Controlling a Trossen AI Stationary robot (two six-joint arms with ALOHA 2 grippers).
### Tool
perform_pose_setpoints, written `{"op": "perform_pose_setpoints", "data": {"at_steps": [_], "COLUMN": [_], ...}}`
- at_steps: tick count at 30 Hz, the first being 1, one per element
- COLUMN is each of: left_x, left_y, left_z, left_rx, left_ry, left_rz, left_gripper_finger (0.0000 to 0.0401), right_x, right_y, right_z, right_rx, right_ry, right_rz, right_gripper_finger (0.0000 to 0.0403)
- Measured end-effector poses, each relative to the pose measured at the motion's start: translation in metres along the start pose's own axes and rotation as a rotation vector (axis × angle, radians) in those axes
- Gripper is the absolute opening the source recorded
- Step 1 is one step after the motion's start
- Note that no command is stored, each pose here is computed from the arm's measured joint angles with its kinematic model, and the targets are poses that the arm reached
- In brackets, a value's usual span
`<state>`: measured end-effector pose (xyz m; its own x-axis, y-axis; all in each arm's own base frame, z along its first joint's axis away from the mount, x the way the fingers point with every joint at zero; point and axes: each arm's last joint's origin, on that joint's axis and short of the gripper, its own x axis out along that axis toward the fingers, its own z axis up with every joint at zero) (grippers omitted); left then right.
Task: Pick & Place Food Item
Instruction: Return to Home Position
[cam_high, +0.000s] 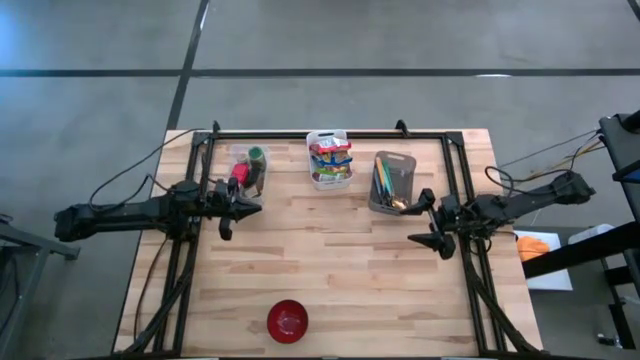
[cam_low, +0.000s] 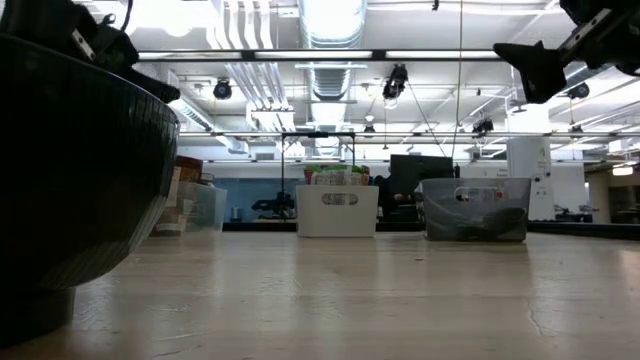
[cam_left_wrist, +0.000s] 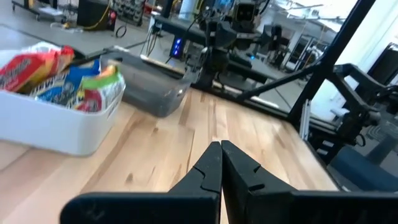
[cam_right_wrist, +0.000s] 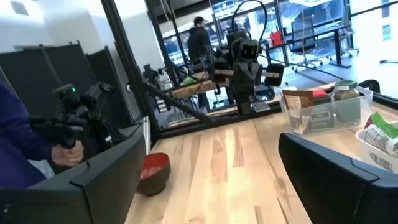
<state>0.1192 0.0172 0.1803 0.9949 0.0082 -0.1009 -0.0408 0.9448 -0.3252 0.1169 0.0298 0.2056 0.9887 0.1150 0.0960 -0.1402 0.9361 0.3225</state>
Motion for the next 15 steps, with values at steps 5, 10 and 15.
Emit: {"op": "perform_pose_setpoints", "data": {"at_steps": [5, 10, 15], "left_x": [0.001, -0.001, -0.001], "left_y": [0.005, 0.008, 0.008], "left_z": [-0.015, -0.022, -0.022], "left_rx": [-0.028, -0.05, -0.037], "left_ry": [0.027, 0.001, 0.0], "left_rz": [0.009, 0.005, 0.007], "left_gripper_finger": [0.0001, 0.0001, 0.0001], "right_x": [-0.011, -0.022, -0.027], "right_y": [-0.003, -0.007, -0.009], "right_z": [-0.004, -0.013, -0.015], "right_rx": [0.027, 0.037, 0.029], "right_ry": [-0.061, -0.112, -0.103], "right_rz": [0.021, 0.068, 0.062], "right_gripper_finger": [0.0366, 0.0366, 0.0366]}}
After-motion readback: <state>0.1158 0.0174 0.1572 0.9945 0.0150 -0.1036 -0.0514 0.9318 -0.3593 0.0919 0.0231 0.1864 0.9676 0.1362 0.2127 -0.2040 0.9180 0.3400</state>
